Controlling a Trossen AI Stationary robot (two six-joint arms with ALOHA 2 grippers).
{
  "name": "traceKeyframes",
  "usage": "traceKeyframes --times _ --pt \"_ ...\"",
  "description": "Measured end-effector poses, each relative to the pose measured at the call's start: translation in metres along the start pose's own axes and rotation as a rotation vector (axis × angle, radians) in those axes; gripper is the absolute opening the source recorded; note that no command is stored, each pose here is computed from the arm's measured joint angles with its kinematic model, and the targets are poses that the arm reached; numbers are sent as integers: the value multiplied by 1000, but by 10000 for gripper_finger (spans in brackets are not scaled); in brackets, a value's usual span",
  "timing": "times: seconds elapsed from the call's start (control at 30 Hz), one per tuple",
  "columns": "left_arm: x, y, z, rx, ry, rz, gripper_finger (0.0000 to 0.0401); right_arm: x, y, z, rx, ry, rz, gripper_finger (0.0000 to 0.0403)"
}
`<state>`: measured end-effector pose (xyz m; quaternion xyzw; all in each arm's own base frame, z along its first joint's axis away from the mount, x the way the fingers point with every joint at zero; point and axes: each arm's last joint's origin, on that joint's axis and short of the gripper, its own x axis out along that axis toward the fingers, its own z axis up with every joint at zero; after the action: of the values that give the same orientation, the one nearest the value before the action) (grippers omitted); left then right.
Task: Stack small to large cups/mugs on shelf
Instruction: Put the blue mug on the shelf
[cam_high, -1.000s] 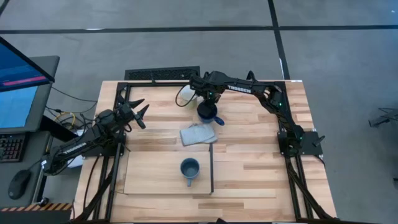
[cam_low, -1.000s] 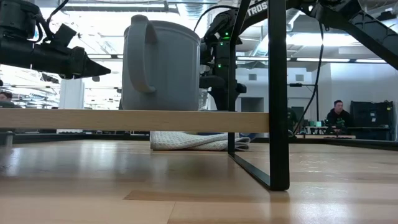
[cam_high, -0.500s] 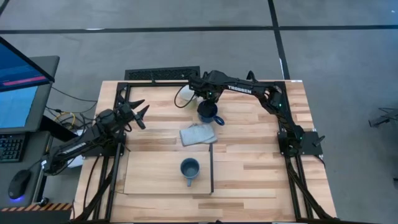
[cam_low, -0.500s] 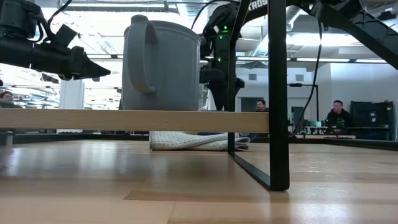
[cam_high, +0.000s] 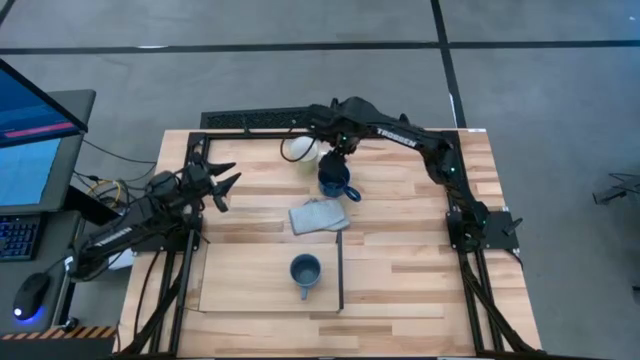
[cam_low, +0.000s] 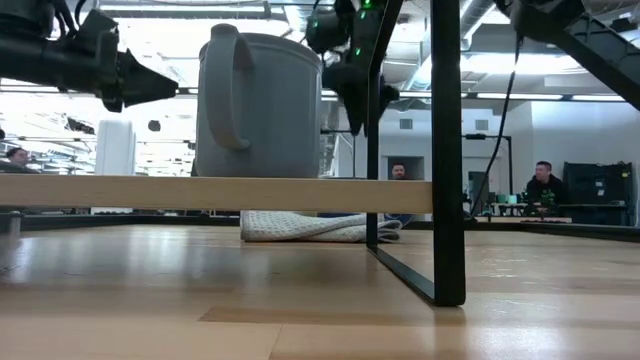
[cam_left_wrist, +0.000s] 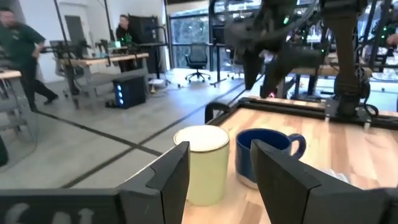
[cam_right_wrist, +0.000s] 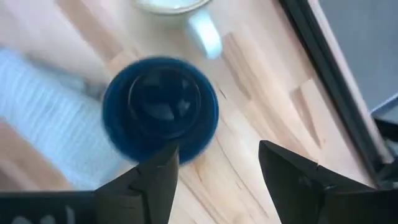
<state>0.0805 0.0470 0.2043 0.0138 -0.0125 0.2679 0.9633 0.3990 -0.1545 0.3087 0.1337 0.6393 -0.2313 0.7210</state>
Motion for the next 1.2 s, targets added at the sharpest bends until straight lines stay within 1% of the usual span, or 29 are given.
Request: traceKeyframes --times 0.07,0.13,0.23,0.3,0.47,0.63,0.77,0.87,0.97,1.1,1.13,1.2 --pt "2 0 3 -7 13 -13 163 -17 2 -5 -51 -53 -7 244" --pt "4 0 4 -7 31 -17 163 -35 0 -12 -71 -98 -43 244" --pt "6 0 6 -6 53 -17 163 -65 -2 -25 -75 -195 -99 244" --pt "8 0 8 -6 60 -17 163 -89 -4 -36 -68 -278 -110 244" --pt "10 0 10 -6 52 -10 163 -151 -8 -76 -55 -479 -108 244" --pt "10 0 12 -6 28 -8 163 -198 -9 -126 -9 -616 -218 244" --pt "10 0 12 -5 29 -7 163 -222 -4 -167 35 -694 -272 244" --pt "10 0 12 -3 29 -7 163 -225 3 -194 46 -742 -324 244" --pt "10 0 12 -3 29 -7 163 -215 8 -221 80 -781 -406 244" --pt "10 0 12 -3 30 -7 163 -179 11 -252 133 -840 -533 244" --pt "10 0 12 -3 30 -7 163 -168 11 -260 139 -853 -552 244" --pt "10 0 12 -3 30 -7 163 -144 12 -274 152 -885 -554 244"
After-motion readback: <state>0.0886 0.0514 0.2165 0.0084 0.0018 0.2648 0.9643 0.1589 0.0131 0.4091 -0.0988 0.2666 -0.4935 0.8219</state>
